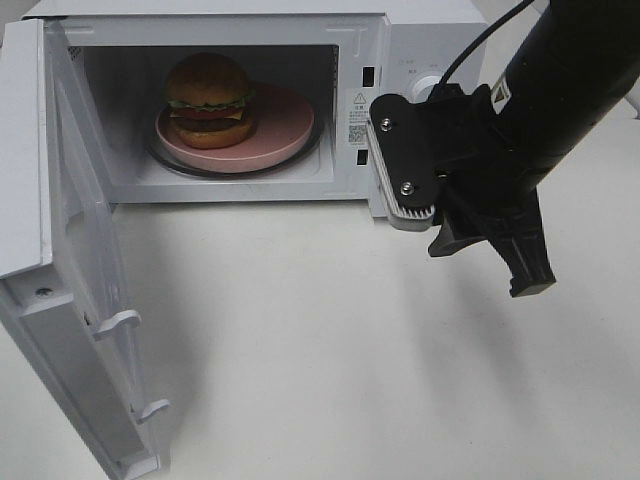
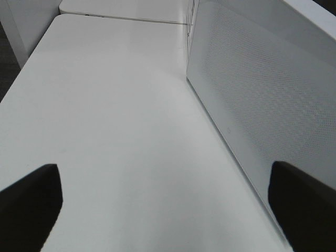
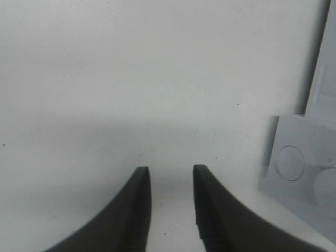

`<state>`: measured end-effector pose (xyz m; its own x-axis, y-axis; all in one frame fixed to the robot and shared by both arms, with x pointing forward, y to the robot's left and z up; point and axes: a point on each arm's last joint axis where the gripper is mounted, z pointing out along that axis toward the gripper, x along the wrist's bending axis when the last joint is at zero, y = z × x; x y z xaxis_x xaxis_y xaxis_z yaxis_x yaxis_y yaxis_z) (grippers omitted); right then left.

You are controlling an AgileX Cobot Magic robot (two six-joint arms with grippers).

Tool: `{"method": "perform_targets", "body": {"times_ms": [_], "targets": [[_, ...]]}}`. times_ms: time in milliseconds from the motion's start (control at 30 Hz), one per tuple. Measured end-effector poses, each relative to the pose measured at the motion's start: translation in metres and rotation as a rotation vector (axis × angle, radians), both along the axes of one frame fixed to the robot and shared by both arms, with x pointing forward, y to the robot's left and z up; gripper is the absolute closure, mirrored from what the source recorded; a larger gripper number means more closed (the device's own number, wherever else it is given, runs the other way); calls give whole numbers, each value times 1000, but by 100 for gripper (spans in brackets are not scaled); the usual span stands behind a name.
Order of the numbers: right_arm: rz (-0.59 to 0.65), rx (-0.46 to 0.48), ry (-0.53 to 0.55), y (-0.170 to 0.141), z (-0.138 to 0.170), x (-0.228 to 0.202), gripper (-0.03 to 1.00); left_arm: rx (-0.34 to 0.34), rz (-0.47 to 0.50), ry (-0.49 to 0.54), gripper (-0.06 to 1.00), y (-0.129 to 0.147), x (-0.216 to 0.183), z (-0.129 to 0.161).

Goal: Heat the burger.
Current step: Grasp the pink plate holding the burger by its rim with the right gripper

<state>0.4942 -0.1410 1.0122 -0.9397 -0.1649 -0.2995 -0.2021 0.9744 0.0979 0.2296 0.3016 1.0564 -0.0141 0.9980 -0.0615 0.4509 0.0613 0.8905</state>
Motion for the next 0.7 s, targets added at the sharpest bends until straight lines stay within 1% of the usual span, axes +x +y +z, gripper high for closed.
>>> {"method": "perform_targets", "body": {"times_ms": [33, 67, 100, 133, 167, 200, 233, 267, 300, 333, 367, 400, 500, 567, 600, 667, 700], "targets": [[0, 0, 0, 0, 0, 0, 61, 0, 0, 0, -4, 0, 0, 0], [7, 8, -16, 1, 1, 1, 52, 0, 0, 0, -4, 0, 0, 0], [8, 13, -25, 2, 1, 2, 48, 0, 0, 0, -4, 0, 0, 0], [8, 13, -25, 2, 1, 2, 48, 0, 0, 0, -4, 0, 0, 0], [9, 24, -42, 3, 2, 3, 37, 0, 0, 0, -4, 0, 0, 0], [9, 32, -54, 3, 2, 4, 31, 0, 0, 0, -4, 0, 0, 0], [9, 32, -54, 3, 2, 4, 31, 0, 0, 0, -4, 0, 0, 0], [9, 45, -75, 4, 3, 6, 19, 0, 0, 0, -4, 0, 0, 0], [10, 50, -85, 5, 3, 7, 14, 0, 0, 0, -4, 0, 0, 0], [10, 50, -85, 5, 3, 7, 14, 0, 0, 0, -4, 0, 0, 0], [11, 59, -103, 6, 4, 8, 5, 0, 0, 0, -4, 0, 0, 0], [14, 66, -124, 6, 5, 10, 2, 0, 0, 0, -4, 0, 0, 0], [19, 66, -137, 7, 5, 11, 1, 0, 0, 0, -4, 0, 0, 0], [62, 40, -194, 13, 7, 10, 0, 0, 0, 0, -4, 0, 0, 0], [62, 40, -194, 13, 7, 10, 0, 0, 0, 0, -4, 0, 0, 0], [83, 36, -247, 20, 9, 9, 0, 0, 0, 0, -4, 0, 0, 0], [83, 36, -247, 20, 9, 9, 0, 0, 0, 0, -4, 0, 0, 0]]}}
